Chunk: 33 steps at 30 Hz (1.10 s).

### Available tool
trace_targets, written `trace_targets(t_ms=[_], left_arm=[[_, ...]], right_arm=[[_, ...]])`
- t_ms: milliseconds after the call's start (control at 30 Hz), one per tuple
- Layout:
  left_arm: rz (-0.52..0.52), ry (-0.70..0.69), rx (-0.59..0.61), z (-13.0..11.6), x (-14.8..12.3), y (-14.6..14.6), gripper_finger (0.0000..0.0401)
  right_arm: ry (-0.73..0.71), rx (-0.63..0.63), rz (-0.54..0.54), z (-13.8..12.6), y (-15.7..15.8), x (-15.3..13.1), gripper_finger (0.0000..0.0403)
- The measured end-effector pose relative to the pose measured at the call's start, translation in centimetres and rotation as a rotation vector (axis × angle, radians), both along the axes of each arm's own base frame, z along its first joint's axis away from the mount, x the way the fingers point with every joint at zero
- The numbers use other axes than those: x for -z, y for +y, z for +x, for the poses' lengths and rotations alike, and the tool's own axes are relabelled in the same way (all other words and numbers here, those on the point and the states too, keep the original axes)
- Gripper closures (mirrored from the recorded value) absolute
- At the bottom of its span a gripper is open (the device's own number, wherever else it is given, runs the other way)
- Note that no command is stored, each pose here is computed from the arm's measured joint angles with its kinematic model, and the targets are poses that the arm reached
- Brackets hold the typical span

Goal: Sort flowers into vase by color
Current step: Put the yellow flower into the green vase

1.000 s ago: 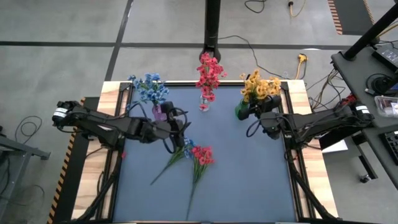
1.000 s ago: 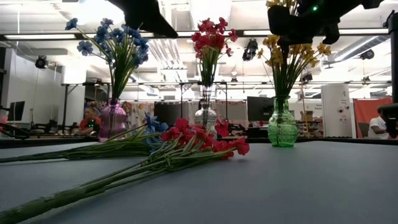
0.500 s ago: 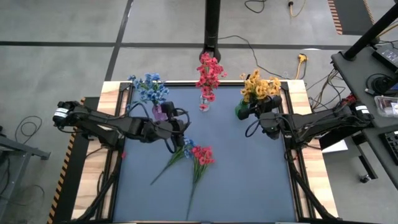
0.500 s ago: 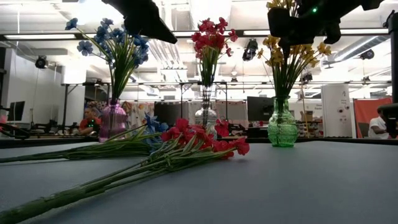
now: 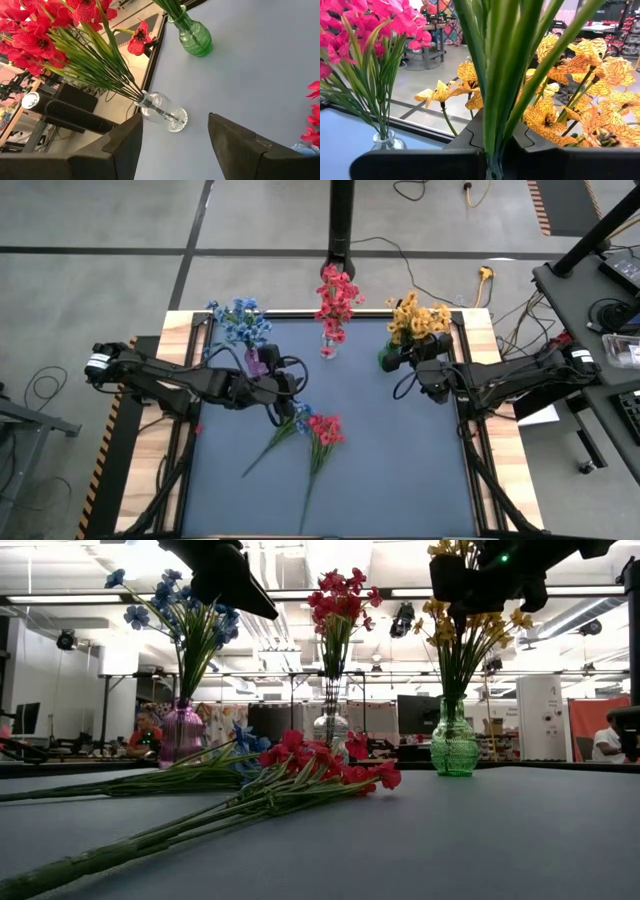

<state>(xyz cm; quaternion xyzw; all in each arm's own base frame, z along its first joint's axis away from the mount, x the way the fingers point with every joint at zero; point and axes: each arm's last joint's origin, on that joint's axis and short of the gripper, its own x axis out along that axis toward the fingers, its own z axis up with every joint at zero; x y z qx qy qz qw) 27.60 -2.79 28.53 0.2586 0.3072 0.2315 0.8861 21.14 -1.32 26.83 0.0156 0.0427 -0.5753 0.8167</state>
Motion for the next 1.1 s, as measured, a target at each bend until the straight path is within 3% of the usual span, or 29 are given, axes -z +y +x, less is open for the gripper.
trace_targets(t_ms=[1100], left_arm=[[0.0,-0.007,0.001,0.0,-0.1,0.0,0.0194]], right_arm=[[0.046,-0.004,0.011,0.4,0.0,1.5,0.0385]])
